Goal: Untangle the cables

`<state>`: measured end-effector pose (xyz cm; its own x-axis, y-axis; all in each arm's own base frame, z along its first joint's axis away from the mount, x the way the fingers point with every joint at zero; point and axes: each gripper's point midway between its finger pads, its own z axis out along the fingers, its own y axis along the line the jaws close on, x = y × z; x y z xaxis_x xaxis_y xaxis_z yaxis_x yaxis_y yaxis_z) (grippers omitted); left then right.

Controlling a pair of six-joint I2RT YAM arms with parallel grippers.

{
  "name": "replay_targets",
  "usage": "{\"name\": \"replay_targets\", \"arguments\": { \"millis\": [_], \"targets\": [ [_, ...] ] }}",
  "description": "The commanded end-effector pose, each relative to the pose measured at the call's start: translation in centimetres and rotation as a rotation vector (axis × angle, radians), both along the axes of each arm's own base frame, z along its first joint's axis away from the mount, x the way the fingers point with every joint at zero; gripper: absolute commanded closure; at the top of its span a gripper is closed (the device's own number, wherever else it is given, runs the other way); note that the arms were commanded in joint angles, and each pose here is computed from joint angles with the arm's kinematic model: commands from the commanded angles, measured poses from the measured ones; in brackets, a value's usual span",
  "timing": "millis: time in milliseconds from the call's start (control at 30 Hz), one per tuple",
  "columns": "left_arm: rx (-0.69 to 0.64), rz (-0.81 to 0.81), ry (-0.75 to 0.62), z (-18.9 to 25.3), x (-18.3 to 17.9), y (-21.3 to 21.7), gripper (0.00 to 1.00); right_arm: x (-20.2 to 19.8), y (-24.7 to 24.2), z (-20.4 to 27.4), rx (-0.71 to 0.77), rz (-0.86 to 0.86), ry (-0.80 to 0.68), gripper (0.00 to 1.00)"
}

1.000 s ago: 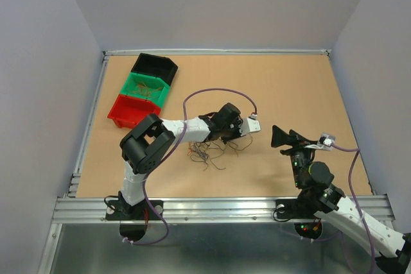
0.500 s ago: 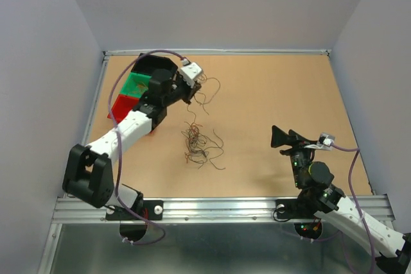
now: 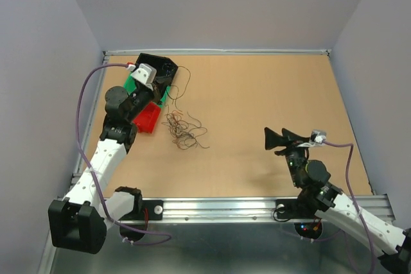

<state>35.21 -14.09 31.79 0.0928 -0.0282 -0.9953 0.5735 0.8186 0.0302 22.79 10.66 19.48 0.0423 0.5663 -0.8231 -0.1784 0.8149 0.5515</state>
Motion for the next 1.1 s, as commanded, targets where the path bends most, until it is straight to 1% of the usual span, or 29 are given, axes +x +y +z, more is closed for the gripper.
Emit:
{"name": "replay_targets", "arguments": {
  "millis": [0, 33, 100, 167, 200, 233, 267, 300, 333, 367, 400, 433, 467, 500, 533, 567, 600, 633, 667, 700, 733, 767, 800, 867, 900, 967, 1000, 1033, 1067],
  "targets": [
    [-0.030, -0.143, -0.109, 2.9, -2.8, -1.8, 1.00, -1.1, 4.4, 1.3, -0.077, 0.229, -0.138, 0.11],
    [-0.027, -0.180, -0.118, 3.1, -3.5, -2.2, 1.00, -1.3, 6.1, 0.5, -0.127, 0.312, -0.126, 0.11],
    [-0.030, -0.216, -0.118, 3.0, -4.2, -2.7, 1.00, -1.5, 7.7, 1.0, -0.142, 0.380, -0.150, 0.11],
    [-0.029, -0.224, -0.137, 3.3, -4.6, -2.7, 1.00, -2.1, 10.1, 2.1, -0.166, 0.490, -0.174, 0.10],
    [-0.028, -0.231, -0.145, 3.3, -4.9, -2.8, 1.00, -1.7, 11.7, 1.0, -0.202, 0.538, -0.140, 0.10],
    [-0.048, -0.234, -0.139, 3.4, -5.0, -2.8, 1.00, -2.3, 13.6, 2.1, -0.218, 0.629, -0.179, 0.09],
    [-0.052, -0.239, -0.146, 3.6, -5.3, -2.9, 1.00, -2.1, 14.8, 2.1, -0.233, 0.671, -0.182, 0.08],
    [-0.057, -0.244, -0.149, 3.7, -5.6, -2.9, 1.00, -2.0, 16.8, 1.0, -0.264, 0.744, -0.180, 0.06],
    [-0.059, -0.246, -0.155, 3.9, -5.8, -2.9, 1.00, -1.4, 18.3, 2.3, -0.274, 0.767, -0.222, 0.06],
    [-0.061, -0.252, -0.157, 4.0, -6.0, -3.0, 1.00, -1.0, 19.4, 2.3, -0.283, 0.791, -0.239, 0.06],
    [-0.063, -0.259, -0.164, 4.2, -6.3, -3.0, 1.00, -0.2, 21.0, 1.0, -0.301, 0.817, -0.235, 0.06],
    [-0.065, -0.260, -0.177, 4.5, -6.8, -2.9, 1.00, -0.3, 22.4, 1.5, -0.302, 0.868, -0.275, 0.07],
    [-0.067, -0.257, -0.183, 4.7, -7.0, -2.9, 1.00, 0.2, 23.8, 4.3, -0.274, 0.873, -0.380, 0.07],
    [-0.075, -0.259, -0.194, 5.0, -7.5, -2.8, 1.00, 0.5, 25.6, 2.5, -0.293, 0.930, -0.363, 0.07],
    [-0.079, -0.257, -0.201, 5.1, -7.7, -2.8, 1.00, 0.9, 26.5, 3.0, -0.286, 0.943, -0.388, 0.08],
    [-0.080, -0.254, -0.207, 5.3, -7.9, -2.7, 1.00, 1.6, 28.1, 5.0, -0.269, 0.951, -0.443, 0.08],
    [-0.084, -0.254, -0.219, 5.5, -8.2, -2.6, 1.00, 1.9, 29.0, 5.1, -0.268, 0.964, -0.452, 0.09],
    [-0.086, -0.254, -0.223, 5.6, -8.4, -2.6, 1.00, 2.1, 30.3, 3.7, -0.283, 1.001, -0.435, 0.09],
    [-0.086, -0.256, -0.226, 5.6, -8.5, -2.6, 1.00, 2.4, 31.1, 4.1, -0.281, 1.009, -0.453, 0.09],
    [-0.088, -0.255, -0.231, 5.7, -8.8, -2.5, 1.00, 2.8, 32.2, 5.5, -0.269, 1.013, -0.493, 0.09],
    [-0.087, -0.256, -0.236, 5.7, -8.9, -2.5, 1.00, 3.2, 33.0, 5.4, -0.266, 1.016, -0.496, 0.09],
    [-0.088, -0.256, -0.237, 5.7, -9.0, -2.5, 1.00, 3.8, 33.8, 4.2, -0.271, 1.025, -0.472, 0.09],
    [-0.088, -0.261, -0.241, 5.8, -9.2, -2.5, 1.00, 4.3, 34.8, 5.1, -0.257, 1.028, -0.496, 0.09],
    [-0.092, -0.269, -0.247, 6.1, -9.5, -2.6, 1.00, 5.1, 36.0, 4.6, -0.249, 1.037, -0.489, 0.09],
    [-0.091, -0.280, -0.253, 6.4, -9.9, -2.6, 1.00, 5.6, 37.0, 2.4, -0.261, 1.057, -0.449, 0.09],
    [-0.087, -0.284, -0.266, 6.7, -10.3, -2.6, 1.00, 6.2, 38.8, 2.3, -0.249, 1.076, -0.455, 0.09],
    [-0.084, -0.275, -0.273, 6.9, -10.3, -2.5, 1.00, 6.5, 39.8, -0.3, -0.272, 1.098, -0.391, 0.12],
    [-0.082, -0.265, -0.287, 7.2, -10.7, -2.2, 1.00, 6.3, 41.0, -0.3, -0.282, 1.105, -0.400, 0.14],
    [-0.085, -0.254, -0.292, 7.2, -10.8, -2.0, 1.00, 6.2, 41.6, -1.9, -0.309, 1.105, -0.351, 0.17]
  ]
}}
